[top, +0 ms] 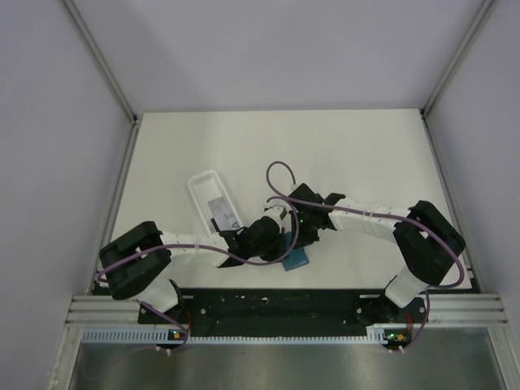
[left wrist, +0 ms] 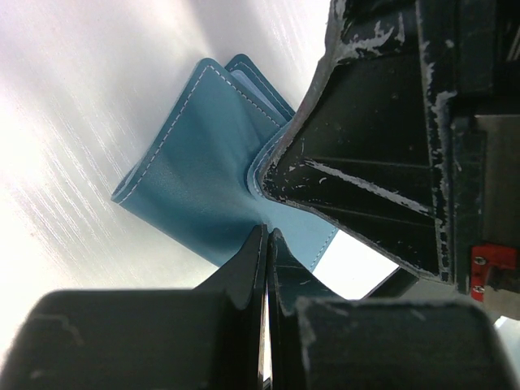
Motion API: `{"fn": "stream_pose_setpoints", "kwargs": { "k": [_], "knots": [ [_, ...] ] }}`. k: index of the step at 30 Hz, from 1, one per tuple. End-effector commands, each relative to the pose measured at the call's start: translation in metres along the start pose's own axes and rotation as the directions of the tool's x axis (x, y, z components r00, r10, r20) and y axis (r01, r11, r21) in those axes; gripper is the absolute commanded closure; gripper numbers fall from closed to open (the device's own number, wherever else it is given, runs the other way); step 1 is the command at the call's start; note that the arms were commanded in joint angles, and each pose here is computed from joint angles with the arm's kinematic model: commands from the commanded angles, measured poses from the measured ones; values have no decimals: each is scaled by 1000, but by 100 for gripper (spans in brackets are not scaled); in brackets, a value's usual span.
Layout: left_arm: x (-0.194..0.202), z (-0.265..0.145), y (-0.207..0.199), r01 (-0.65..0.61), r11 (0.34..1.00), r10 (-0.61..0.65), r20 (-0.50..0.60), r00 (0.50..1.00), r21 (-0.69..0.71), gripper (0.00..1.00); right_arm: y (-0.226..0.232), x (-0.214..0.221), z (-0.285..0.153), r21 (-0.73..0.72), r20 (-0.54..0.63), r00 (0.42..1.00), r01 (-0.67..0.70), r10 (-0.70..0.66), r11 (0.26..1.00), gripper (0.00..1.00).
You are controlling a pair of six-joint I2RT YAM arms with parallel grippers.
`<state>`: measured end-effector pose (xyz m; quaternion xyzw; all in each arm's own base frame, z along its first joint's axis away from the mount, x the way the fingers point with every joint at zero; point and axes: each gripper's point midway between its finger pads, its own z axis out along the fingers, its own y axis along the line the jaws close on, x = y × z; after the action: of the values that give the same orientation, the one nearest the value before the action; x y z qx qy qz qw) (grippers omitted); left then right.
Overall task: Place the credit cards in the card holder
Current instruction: Close the card holder at the center of the board.
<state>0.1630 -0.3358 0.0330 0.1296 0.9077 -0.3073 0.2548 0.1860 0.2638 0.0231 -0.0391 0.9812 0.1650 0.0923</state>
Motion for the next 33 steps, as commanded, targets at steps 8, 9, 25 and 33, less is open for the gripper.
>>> {"fn": "stream_pose_setpoints", "kwargs": {
  "k": [8, 9, 25, 33],
  "knots": [
    [5, 0, 9, -5, 1000, 5, -1, 1000, -22, 100, -63, 51, 58, 243, -165, 986, 29, 12, 970, 93],
    [6, 0, 9, -5, 1000, 5, -2, 1000, -23, 100, -65, 52, 60, 250, -172, 985, 28, 16, 968, 93],
    [1, -4, 6, -9, 1000, 10, 13, 1000, -15, 100, -50, 25, 42, 192, -29, 1000, 15, -10, 981, 90],
    [-29, -26, -7, -33, 999, 34, 94, 995, -10, 100, -3, -38, -43, -22, 344, 939, -3, 11, 1000, 73]
  ]
}}
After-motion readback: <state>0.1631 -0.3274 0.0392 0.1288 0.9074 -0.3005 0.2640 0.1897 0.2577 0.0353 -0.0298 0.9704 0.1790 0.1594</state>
